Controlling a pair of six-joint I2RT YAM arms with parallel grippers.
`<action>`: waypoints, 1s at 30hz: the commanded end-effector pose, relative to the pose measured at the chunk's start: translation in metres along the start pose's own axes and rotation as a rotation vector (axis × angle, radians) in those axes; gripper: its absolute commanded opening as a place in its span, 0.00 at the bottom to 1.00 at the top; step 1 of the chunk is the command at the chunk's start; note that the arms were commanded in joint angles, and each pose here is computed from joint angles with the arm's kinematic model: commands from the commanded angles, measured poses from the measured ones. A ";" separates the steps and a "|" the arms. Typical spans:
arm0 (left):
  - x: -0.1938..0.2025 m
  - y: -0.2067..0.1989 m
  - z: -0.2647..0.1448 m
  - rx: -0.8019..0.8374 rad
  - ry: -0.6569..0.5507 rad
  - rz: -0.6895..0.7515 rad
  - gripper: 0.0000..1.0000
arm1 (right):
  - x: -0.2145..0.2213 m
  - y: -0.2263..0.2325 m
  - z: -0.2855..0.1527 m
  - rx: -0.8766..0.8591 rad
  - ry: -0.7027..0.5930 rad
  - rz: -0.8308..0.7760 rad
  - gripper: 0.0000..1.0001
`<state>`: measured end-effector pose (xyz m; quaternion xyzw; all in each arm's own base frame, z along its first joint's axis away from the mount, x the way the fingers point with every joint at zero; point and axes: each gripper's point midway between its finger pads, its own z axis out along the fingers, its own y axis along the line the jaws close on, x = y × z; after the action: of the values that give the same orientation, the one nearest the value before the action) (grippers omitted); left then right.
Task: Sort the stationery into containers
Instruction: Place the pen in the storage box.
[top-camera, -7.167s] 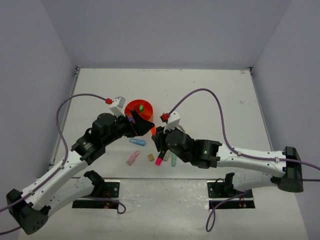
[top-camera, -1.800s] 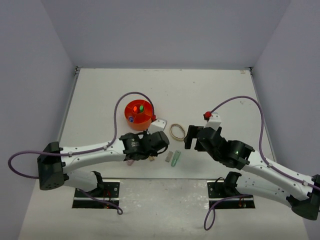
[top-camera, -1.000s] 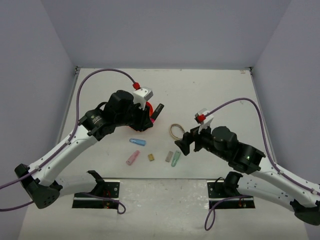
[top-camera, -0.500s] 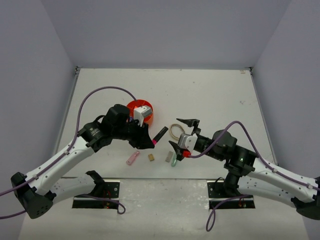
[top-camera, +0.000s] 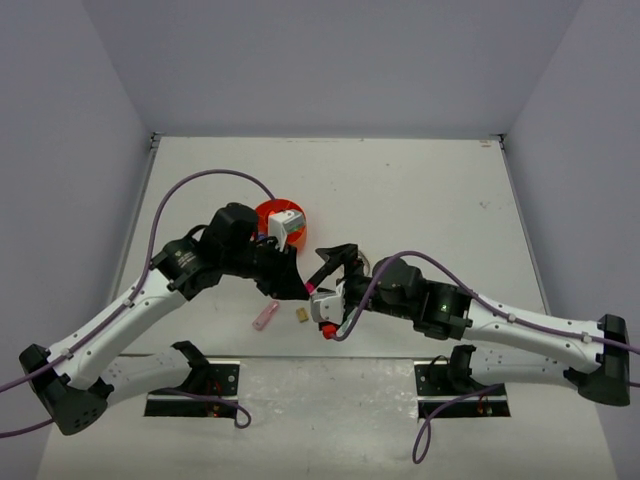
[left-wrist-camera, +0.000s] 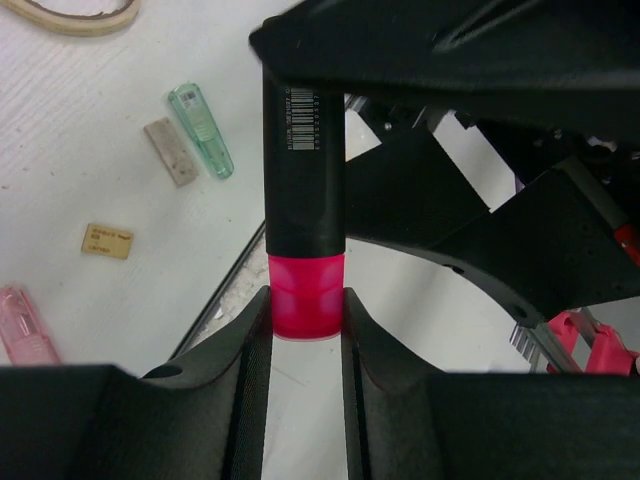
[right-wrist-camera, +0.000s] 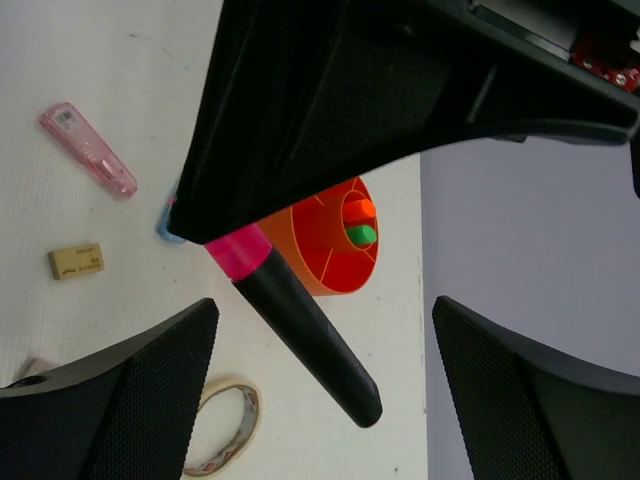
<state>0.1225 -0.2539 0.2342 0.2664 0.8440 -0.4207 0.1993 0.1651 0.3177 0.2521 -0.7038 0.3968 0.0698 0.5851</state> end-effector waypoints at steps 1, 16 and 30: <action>-0.013 -0.023 -0.009 0.071 -0.006 0.026 0.00 | -0.016 -0.007 0.009 -0.004 -0.004 -0.070 0.85; -0.041 -0.011 -0.016 -0.069 -0.092 -0.013 0.00 | -0.017 0.009 0.029 -0.052 0.028 -0.027 0.00; -0.095 0.113 -0.212 -1.197 -0.889 -0.205 1.00 | -0.003 -0.038 0.064 0.135 -0.206 0.511 0.00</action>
<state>0.2306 -0.1526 0.2944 0.0415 0.8738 -0.1320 0.4661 0.2006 0.3493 0.2366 -0.6267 0.4833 0.1485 0.5929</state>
